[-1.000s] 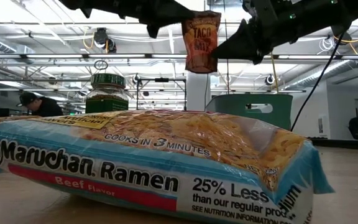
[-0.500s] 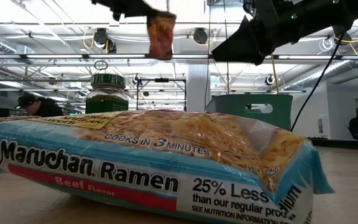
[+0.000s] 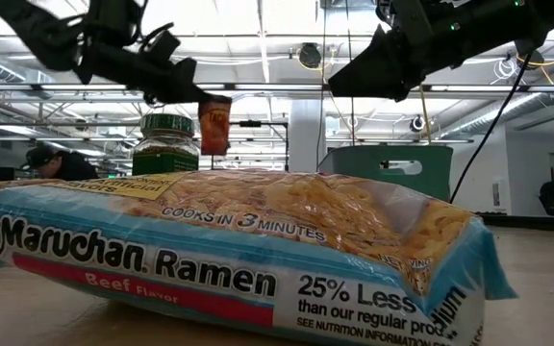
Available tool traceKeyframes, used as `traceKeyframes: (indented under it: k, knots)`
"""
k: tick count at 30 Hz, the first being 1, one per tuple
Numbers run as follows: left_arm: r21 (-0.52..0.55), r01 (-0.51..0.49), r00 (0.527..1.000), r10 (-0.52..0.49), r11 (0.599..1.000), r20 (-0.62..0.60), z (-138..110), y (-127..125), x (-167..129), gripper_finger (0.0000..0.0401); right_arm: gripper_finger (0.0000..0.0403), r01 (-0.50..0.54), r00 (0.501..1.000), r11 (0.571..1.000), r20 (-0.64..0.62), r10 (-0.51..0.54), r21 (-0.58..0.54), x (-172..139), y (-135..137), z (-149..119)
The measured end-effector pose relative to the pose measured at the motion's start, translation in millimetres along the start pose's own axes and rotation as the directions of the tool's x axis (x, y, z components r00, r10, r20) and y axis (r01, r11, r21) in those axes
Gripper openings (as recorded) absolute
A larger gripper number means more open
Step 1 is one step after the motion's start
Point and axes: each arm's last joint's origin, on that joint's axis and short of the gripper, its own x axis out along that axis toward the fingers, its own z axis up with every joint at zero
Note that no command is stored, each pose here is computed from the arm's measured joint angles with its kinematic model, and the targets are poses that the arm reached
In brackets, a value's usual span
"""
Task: Pick & Place Food Item
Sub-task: Put the orange spice pack into the orange bin
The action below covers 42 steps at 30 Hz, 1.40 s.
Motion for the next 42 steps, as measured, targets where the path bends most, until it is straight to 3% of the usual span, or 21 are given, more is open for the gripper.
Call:
traceKeyframes:
  k: [8,18,42]
  knots:
    - [-0.003,0.042,0.999,-0.042,0.999,-0.027,-31,2,-12,0.0002,0.0149,0.001,1.000,1.000,0.003,-0.001,0.002,0,0,0]
    - [0.019,0.028,0.999,-0.027,0.999,-0.035,-34,2,-13,0.0001,0.0145,0.000,1.000,1.000,0.009,0.000,0.004,0,0,1]
    - [0.042,0.069,0.982,-0.060,0.997,-0.178,-86,-10,17,0.0002,0.0140,-0.001,1.000,1.000,0.008,0.001,0.004,0,0,1]
